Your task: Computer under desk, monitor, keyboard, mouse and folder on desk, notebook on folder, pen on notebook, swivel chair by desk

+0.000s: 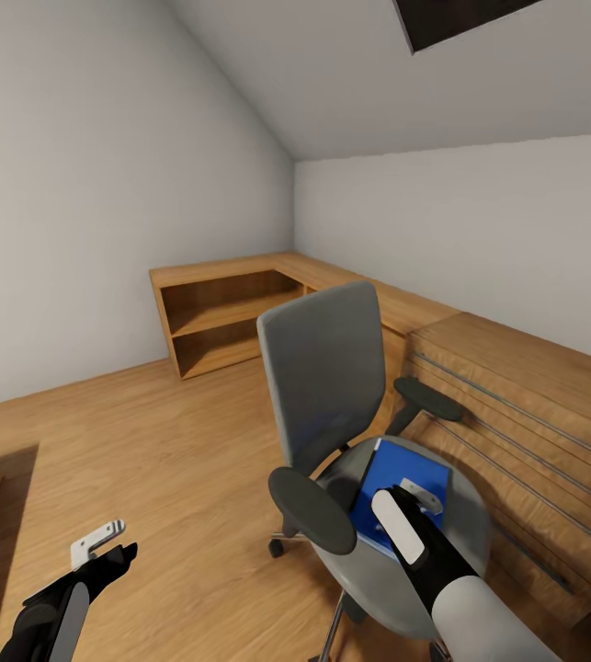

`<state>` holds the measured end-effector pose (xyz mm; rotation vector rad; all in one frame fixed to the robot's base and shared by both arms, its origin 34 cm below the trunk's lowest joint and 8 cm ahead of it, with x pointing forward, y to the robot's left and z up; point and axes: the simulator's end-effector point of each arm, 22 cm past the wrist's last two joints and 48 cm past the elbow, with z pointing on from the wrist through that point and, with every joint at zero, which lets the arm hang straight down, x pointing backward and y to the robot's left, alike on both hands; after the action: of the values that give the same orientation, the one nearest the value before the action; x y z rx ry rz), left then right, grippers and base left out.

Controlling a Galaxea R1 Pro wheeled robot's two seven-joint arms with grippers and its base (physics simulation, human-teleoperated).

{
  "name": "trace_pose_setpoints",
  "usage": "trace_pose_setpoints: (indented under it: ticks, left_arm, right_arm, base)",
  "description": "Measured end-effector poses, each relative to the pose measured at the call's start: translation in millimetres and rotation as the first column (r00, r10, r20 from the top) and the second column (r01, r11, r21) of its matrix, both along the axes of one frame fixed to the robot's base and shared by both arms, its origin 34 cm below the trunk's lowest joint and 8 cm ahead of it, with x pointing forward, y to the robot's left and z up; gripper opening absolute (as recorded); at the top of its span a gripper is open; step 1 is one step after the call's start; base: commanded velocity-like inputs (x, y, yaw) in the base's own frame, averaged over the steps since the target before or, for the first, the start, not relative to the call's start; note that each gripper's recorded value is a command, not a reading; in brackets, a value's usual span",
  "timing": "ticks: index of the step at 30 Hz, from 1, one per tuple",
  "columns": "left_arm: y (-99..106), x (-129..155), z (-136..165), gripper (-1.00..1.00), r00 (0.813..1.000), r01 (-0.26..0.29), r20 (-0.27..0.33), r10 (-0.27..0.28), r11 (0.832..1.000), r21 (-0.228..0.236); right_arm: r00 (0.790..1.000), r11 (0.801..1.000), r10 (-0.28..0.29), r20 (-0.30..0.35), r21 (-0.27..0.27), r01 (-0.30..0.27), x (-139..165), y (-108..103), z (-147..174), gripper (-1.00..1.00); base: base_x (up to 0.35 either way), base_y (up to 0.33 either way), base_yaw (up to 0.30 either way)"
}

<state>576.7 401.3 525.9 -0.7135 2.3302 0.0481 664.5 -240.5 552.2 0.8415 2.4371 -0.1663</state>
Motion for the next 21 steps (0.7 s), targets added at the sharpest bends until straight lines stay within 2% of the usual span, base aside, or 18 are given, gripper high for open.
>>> trace_pose_setpoints:
  ticks: [21]
  left_arm:
    - [-0.5,0.1,0.0,1.0,1.0,0.001,0.0,-0.001,1.0,0.0]
  right_arm:
    - [1.0,1.0,0.006,-0.008,-0.015,-0.006,-1.4,-2.6,-1.1,-1.0]
  base:
    - [0.0,0.0,0.0]
